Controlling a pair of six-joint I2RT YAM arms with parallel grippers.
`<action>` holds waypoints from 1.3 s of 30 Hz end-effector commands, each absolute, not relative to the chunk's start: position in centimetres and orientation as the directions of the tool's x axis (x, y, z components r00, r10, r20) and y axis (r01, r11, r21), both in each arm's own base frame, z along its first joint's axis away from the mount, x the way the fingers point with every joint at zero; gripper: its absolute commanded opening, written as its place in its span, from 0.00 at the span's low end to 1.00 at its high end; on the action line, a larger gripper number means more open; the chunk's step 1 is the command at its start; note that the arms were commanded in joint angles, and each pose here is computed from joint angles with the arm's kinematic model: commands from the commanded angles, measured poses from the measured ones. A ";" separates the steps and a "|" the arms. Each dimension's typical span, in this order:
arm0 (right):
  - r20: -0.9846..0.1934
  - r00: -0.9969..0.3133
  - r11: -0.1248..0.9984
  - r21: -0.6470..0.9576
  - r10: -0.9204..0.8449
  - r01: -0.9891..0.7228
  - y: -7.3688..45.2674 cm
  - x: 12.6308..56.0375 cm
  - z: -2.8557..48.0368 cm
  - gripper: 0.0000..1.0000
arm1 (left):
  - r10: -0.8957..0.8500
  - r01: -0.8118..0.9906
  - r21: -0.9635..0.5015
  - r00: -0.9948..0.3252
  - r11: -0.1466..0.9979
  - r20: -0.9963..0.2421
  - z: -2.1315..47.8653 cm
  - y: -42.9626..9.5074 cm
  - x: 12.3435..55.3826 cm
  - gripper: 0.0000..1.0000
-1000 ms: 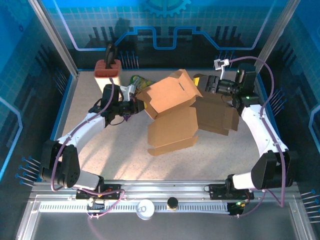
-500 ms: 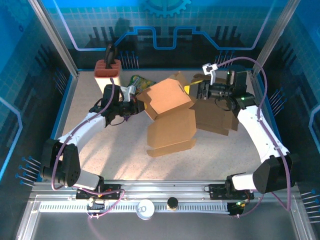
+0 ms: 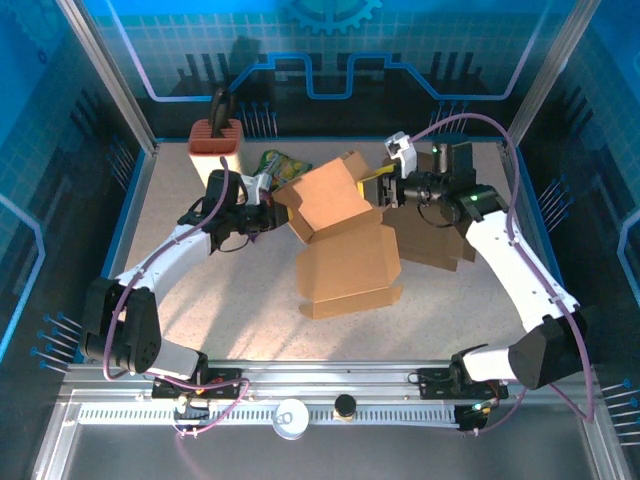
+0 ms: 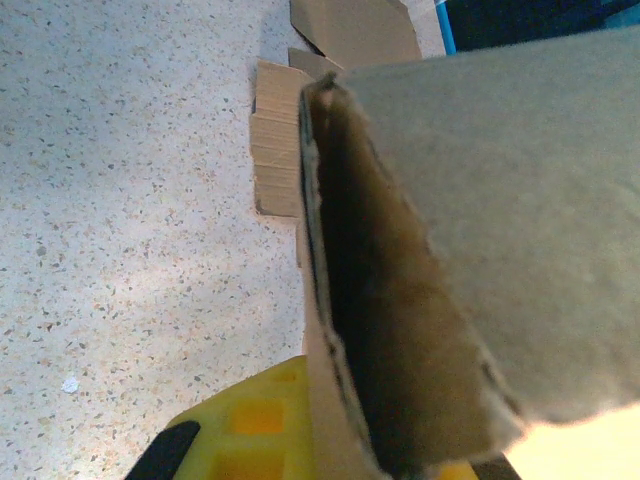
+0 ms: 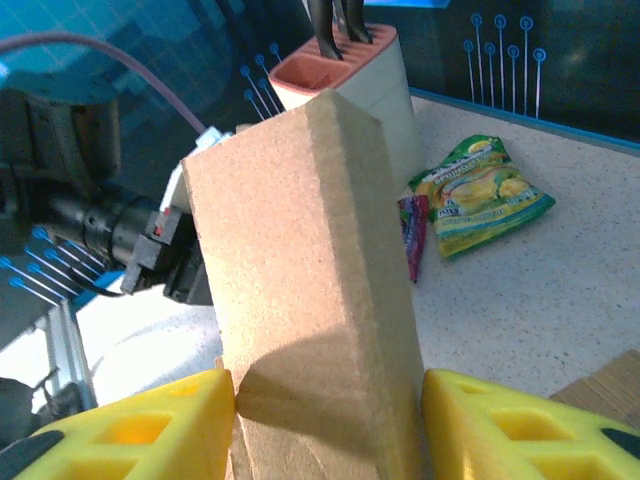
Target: Fold the paper box
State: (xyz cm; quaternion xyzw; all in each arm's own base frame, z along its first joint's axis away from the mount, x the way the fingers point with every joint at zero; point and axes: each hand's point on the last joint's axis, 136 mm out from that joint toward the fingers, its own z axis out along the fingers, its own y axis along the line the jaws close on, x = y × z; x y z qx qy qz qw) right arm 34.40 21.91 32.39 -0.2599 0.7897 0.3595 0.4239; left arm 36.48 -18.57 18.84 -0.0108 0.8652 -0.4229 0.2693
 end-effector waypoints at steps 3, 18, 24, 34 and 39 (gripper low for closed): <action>-0.861 -0.476 0.638 0.264 -0.182 -0.723 22.4 33.9 31.9 0.50 | -0.241 0.268 -0.736 -0.828 0.622 -0.506 21.5 -18.7 36.6 0.00; -0.837 -0.432 0.764 0.027 -0.335 -0.645 22.9 36.0 30.0 0.46 | -0.239 0.275 -0.731 -0.824 0.624 -0.514 21.9 -18.7 36.4 0.00; -0.816 -0.410 0.833 -0.148 -0.408 -0.533 22.2 37.6 29.3 0.42 | -0.232 0.273 -0.720 -0.823 0.638 -0.518 21.7 -18.6 36.3 0.00; -0.790 -0.381 0.844 -0.300 -0.481 -0.444 22.7 38.6 28.8 0.23 | -0.221 0.272 -0.706 -0.824 0.654 -0.522 21.5 -18.8 36.2 0.00; -0.773 -0.375 0.849 -0.389 -0.512 -0.358 22.5 38.9 29.0 0.01 | -0.222 0.267 -0.699 -0.822 0.663 -0.525 21.6 -18.8 36.3 0.00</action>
